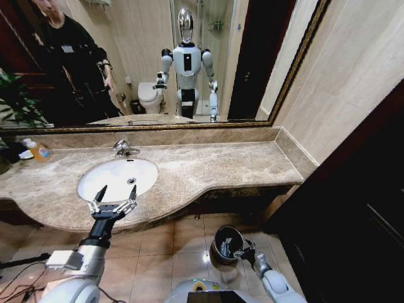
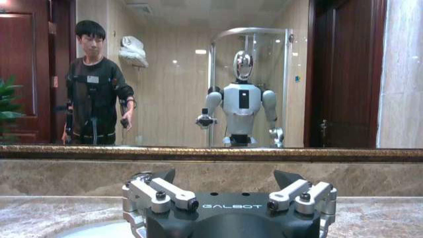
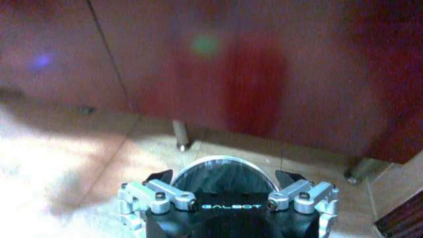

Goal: Pick up the trash from the sink and place it in the trash bin.

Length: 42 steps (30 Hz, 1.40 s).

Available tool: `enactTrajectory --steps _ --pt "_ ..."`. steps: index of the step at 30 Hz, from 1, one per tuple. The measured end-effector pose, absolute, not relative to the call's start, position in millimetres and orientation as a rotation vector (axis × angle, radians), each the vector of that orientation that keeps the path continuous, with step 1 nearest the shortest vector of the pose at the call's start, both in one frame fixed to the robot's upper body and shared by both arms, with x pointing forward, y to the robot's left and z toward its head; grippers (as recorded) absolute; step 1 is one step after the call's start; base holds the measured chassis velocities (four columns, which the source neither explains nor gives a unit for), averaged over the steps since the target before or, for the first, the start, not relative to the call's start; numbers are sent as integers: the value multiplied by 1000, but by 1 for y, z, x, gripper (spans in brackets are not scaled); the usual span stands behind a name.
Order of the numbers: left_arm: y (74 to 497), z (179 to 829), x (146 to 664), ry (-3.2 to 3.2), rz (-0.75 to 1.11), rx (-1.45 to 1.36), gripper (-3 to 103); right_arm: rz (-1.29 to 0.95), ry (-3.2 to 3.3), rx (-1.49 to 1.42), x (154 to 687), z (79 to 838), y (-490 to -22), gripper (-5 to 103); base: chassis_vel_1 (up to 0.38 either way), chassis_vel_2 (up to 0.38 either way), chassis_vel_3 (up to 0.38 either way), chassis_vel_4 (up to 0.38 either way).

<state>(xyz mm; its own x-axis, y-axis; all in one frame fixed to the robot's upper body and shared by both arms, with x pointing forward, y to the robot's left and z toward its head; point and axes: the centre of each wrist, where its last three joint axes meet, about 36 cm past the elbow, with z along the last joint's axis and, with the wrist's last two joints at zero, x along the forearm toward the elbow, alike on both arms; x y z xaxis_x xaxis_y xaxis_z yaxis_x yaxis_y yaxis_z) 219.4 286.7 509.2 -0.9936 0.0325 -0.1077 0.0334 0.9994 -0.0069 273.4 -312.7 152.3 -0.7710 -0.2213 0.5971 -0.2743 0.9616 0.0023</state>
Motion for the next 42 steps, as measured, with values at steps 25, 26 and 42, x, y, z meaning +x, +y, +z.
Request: enactTrajectory --steps 25,26,42 --pt "287 509 219 3033 -13 50 100 -26 -3093 130 320 408 -291 100 0 0 0 0" --pt "287 509 219 3033 -13 50 100 -26 -3093 130 320 408 -291 100 0 0 0 0" --pt "287 509 219 3033 -13 50 100 27 -3171 399 332 424 -300 100 0 0 0 0"
